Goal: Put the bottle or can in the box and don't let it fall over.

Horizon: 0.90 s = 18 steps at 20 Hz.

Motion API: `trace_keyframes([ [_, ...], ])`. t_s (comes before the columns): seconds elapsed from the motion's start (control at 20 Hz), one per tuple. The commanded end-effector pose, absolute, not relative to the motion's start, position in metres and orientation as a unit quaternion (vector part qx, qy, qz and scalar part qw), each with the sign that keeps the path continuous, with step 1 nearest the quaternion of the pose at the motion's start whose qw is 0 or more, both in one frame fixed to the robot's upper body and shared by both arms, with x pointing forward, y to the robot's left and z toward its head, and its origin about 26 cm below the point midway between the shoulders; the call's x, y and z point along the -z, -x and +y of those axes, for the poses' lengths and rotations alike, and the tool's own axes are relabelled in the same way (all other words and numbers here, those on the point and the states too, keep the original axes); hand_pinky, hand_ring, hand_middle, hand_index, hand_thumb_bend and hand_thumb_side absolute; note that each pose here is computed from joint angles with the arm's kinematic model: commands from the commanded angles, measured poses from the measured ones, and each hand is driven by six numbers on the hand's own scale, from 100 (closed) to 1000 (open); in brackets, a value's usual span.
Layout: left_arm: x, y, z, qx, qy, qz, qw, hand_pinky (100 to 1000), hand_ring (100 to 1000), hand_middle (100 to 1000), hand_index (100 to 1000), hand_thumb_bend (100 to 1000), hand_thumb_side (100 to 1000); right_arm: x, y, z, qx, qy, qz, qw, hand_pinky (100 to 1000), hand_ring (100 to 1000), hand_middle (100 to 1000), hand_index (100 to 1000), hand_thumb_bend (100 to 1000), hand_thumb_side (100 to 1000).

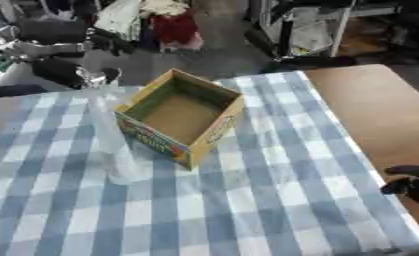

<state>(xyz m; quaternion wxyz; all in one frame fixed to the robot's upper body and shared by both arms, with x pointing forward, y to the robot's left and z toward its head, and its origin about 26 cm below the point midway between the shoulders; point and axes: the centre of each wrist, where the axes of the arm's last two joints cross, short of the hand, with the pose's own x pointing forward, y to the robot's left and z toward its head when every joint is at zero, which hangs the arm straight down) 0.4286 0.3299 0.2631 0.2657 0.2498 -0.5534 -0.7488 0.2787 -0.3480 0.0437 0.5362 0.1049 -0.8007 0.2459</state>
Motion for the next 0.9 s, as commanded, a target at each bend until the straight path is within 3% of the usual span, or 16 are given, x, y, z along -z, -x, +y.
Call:
trace_keyframes([
  [0.05,-0.27,-0.428,0.334,0.792,-0.24,-0.508,0.239,810,804,846,968,100,949,-0.052,-0.28,-0.352,-0.26,-0.098,-0.803,0.528,729,674,759,795,100,812],
  [0.25,-0.264,-0.429,0.336,0.809,-0.23,-0.487,0.235,777,767,802,917,100,845,-0.052,-0.281,-0.352,-0.26,-0.099,-0.803,0.528,729,674,759,795,100,812],
  [0.55,-0.255,-0.428,0.333,0.827,-0.211,-0.474,0.219,675,633,660,823,100,716,-0.052,-0.281,-0.352,-0.26,-0.099,-0.803,0.528,729,674,760,795,100,813],
  [0.75,-0.25,-0.428,0.329,0.832,-0.201,-0.473,0.208,592,538,551,756,100,531,-0.052,-0.281,-0.352,-0.26,-0.099,-0.802,0.528,729,674,760,795,100,815],
  [0.9,-0.247,-0.428,0.327,0.833,-0.196,-0.477,0.201,508,455,460,691,100,308,-0.053,-0.281,-0.352,-0.259,-0.099,-0.803,0.528,729,674,760,796,100,816],
])
